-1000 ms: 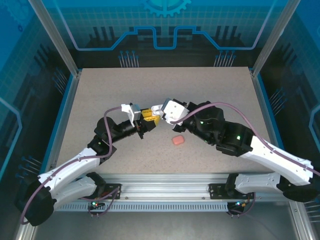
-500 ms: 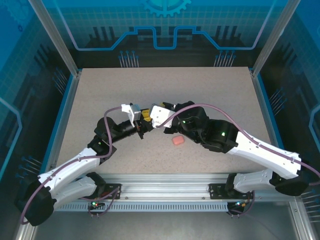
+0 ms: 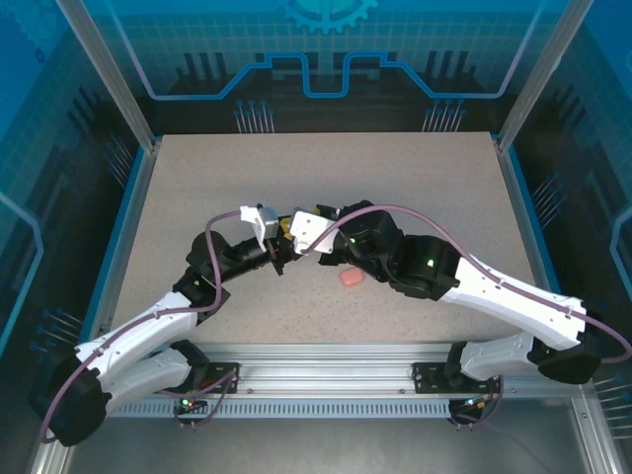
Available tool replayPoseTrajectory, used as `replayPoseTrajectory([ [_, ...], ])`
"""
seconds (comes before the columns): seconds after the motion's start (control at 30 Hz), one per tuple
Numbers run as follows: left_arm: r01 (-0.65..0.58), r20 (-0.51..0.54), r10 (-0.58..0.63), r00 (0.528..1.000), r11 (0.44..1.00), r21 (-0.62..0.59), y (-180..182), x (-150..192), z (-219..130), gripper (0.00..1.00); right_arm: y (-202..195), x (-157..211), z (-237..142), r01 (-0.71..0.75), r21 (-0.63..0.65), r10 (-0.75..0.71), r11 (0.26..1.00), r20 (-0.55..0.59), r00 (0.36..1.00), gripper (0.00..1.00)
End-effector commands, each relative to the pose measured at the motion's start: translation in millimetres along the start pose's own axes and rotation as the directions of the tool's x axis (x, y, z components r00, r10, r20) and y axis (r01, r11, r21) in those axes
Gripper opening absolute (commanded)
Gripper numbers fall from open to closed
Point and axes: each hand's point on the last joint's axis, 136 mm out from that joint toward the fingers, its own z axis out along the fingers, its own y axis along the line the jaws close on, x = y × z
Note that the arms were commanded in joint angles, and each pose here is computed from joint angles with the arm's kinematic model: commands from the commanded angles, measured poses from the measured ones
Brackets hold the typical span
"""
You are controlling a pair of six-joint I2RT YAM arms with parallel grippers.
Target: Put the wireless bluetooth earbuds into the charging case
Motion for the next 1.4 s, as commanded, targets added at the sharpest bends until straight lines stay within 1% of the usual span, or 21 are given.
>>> replayPoseTrajectory([
  [0.0, -0.046, 0.053, 0.043, 0.998, 0.998, 0.046, -12, -17, -2, 0.0, -1, -6, -2, -0.001, -0.013, 0.001, 1.0, 0.005, 1.0, 0.22],
  [0.2, -0.054, 0.056, 0.051, 0.997, 0.997, 0.051, -14, -18, -3, 0.0, 2, -3, 2, -0.01, -0.029, 0.01, 1.0, -0.004, 1.0, 0.22],
  [0.3, -0.053, 0.055, 0.051, 0.997, 0.997, 0.047, -13, -18, -4, 0.0, 6, -4, 0, -0.025, -0.06, 0.025, 0.998, 0.005, 1.0, 0.22],
  [0.57, -0.059, 0.054, 0.057, 0.997, 0.997, 0.042, -13, -17, -4, 0.0, 16, 6, -4, -0.066, -0.142, 0.065, 0.988, -0.012, 0.998, 0.24],
  [0.73, -0.058, 0.053, 0.056, 0.997, 0.997, 0.041, -13, -16, -4, 0.0, 16, 8, -4, -0.099, -0.171, 0.099, 0.98, -0.01, 0.995, 0.24],
  [1.37, -0.06, 0.054, 0.057, 0.997, 0.997, 0.039, -13, -16, -5, 0.0, 17, 11, -1, -0.127, -0.202, 0.127, 0.971, -0.012, 0.992, 0.28],
])
